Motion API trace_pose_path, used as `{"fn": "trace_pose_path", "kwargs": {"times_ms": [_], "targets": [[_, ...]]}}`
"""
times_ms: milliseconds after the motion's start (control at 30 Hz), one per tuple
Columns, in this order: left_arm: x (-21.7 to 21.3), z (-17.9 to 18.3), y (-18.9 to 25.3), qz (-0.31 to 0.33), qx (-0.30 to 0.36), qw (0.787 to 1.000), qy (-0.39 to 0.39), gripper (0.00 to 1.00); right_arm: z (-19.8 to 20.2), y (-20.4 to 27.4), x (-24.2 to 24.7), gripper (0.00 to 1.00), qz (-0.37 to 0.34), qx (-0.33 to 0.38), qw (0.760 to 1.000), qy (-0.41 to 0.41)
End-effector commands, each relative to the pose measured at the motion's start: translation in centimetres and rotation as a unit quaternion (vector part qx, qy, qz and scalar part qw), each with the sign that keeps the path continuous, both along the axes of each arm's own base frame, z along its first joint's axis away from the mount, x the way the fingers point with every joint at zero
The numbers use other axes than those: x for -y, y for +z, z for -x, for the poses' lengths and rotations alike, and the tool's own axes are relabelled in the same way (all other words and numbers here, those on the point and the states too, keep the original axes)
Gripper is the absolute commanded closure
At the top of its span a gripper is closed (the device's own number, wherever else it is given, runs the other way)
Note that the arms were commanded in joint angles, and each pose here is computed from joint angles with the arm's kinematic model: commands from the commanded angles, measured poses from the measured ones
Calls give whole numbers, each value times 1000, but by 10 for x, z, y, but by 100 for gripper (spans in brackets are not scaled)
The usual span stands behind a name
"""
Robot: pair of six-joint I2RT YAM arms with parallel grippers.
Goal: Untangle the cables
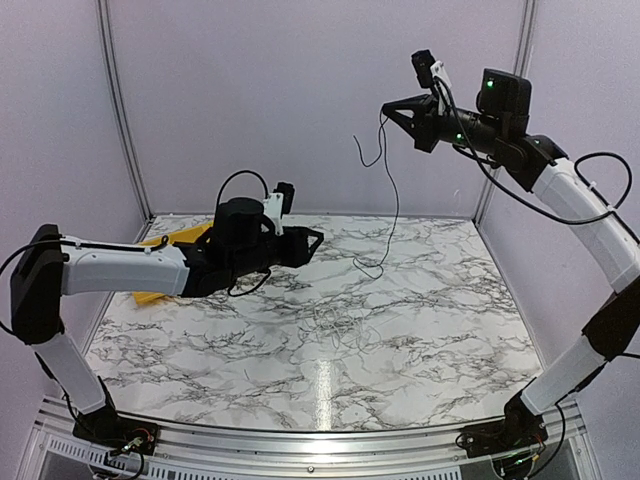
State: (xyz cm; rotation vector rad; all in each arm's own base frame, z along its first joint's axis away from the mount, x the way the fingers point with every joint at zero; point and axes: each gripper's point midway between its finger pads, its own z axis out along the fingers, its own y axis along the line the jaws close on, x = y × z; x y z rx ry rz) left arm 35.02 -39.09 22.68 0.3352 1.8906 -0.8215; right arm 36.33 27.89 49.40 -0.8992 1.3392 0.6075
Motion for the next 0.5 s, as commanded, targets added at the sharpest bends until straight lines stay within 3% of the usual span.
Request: {"fn": "trace_pose_path", "kwargs": {"times_ms": [0, 300, 467], "targets": [[35, 14, 42, 18, 47, 994, -96, 53, 18, 12, -4, 100, -8, 12, 1000, 17], [88, 33, 60, 28, 92, 968, -233, 52, 32, 5, -26, 100, -4, 7, 999, 44], [102, 35, 51, 28, 87, 964, -250, 50, 39, 9, -32, 100, -12, 3, 998, 56]]}}
